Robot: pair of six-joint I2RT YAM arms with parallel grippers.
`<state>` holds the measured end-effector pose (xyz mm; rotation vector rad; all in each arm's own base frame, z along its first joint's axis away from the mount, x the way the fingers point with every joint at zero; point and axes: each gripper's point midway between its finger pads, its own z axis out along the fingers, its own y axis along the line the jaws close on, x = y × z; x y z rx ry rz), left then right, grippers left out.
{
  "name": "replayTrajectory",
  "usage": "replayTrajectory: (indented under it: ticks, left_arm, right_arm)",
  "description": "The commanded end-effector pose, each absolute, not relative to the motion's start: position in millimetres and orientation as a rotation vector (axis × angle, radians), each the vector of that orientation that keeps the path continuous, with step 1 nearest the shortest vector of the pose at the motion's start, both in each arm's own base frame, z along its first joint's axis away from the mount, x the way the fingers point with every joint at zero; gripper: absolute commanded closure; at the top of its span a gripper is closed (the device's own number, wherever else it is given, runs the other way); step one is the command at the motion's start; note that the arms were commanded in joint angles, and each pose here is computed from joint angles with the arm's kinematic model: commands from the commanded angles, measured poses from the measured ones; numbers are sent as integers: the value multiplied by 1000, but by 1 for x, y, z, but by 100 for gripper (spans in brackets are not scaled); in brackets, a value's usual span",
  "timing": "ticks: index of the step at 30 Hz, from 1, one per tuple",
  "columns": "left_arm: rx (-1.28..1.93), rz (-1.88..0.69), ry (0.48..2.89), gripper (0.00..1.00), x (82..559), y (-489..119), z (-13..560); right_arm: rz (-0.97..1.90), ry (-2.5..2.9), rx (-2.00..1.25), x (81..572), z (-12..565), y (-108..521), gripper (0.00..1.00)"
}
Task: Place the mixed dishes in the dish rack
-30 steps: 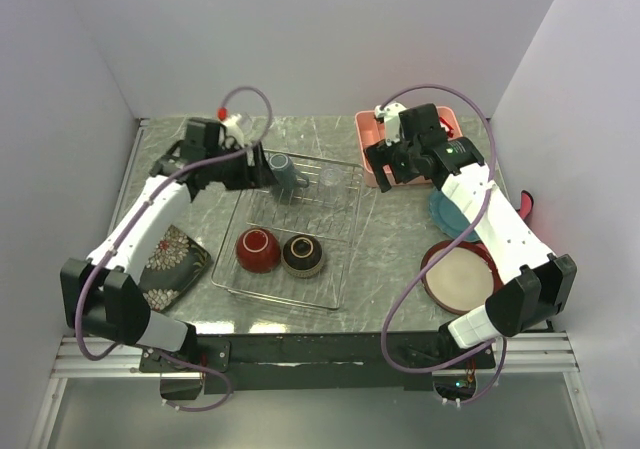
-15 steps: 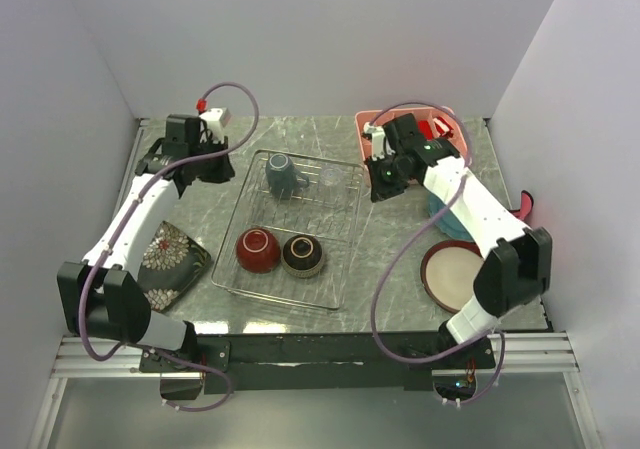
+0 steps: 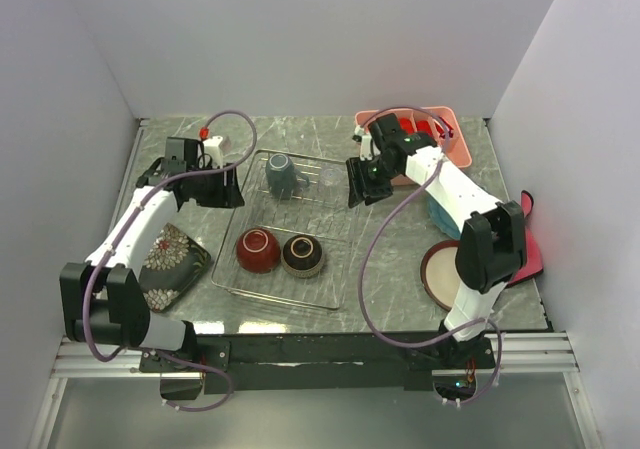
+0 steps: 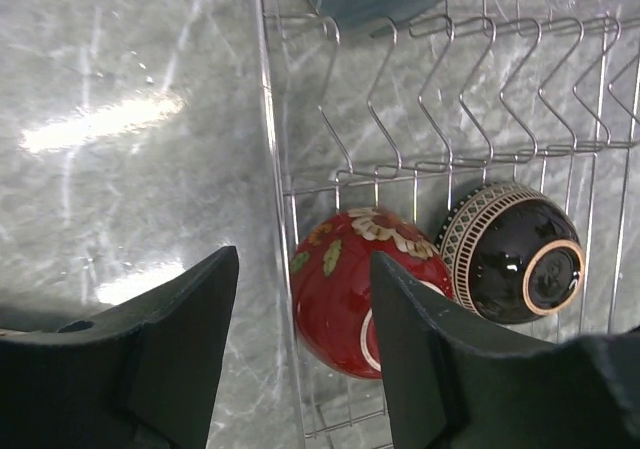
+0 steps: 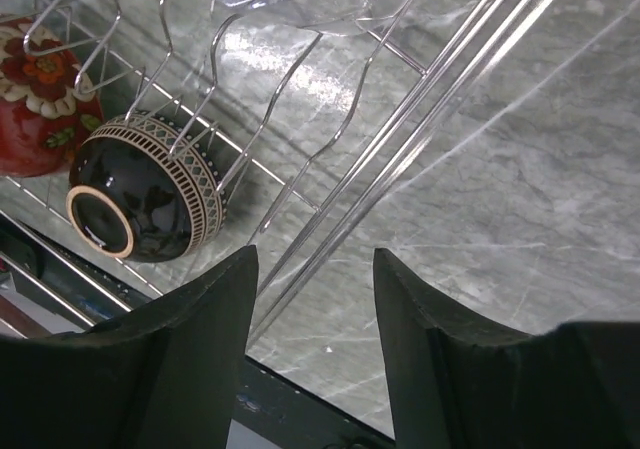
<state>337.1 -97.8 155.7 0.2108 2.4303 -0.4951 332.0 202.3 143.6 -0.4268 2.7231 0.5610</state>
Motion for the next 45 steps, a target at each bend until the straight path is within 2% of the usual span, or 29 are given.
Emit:
replayTrajectory:
  ticks: [1,6,8,10,14,15,18,19,25,26,27,28,30,33,37,38,41,45]
  left_arm:
    - [247,-593,2425,40,338,-112,151]
    - [253,-618,2478,44,340,-117,138]
    - [241,-623,2493,50,343,-117,133]
    - [246,-624,2487,59,349,-119,135]
    - [227,-604,2504,78,367,-118,130]
    - [226,-605,2501,85,371,-118,130]
    - [212,-586,2477,94,394,-119,136]
    - [213,-573,2445,95,408,-119,145]
    - [210,-490,2398,96,468,-116,154]
    - [208,-488,2415,95,472,-116,148]
    - [206,-477,2400,77,478,-116,155]
    - [203,-468,2403,63,479,-116,155]
    - [185,-457,2408,44,473,-115,160]
    - [142,-453,2385,32,456,-112,179]
    - [105,-349,2281,23,434,-94,227]
    - [123,-315,2225,10,426,-88,250]
    - [198,-196,2175,8,399,-70,273]
    - [330,-49,2245,6,358,-37,247]
  right_arm:
    - [585,2722,-402,341,145,217,45]
    - [526,2772,-358,348,128,214,49]
    - [507,2766,-362,356,126,216,62]
    - [493,2746,-359,367,131,217,81]
    - [469,2722,-359,392,128,223,97]
    - [463,2710,-358,399,128,223,100]
    - [447,2659,-356,429,133,229,100]
    - [454,2603,-349,445,149,232,100]
    - [420,2522,-329,494,148,239,100]
    - [413,2525,-330,498,142,239,100]
    - [415,2515,-329,501,143,240,81]
    - [419,2510,-337,502,143,241,69]
    - [425,2482,-354,505,153,241,50]
    - [467,2415,-399,500,184,242,35]
    - [474,2336,-437,487,227,237,26]
    - [461,2307,-431,480,246,232,25]
    - [462,2305,-444,456,260,222,23]
    - [544,2365,-515,415,243,220,21]
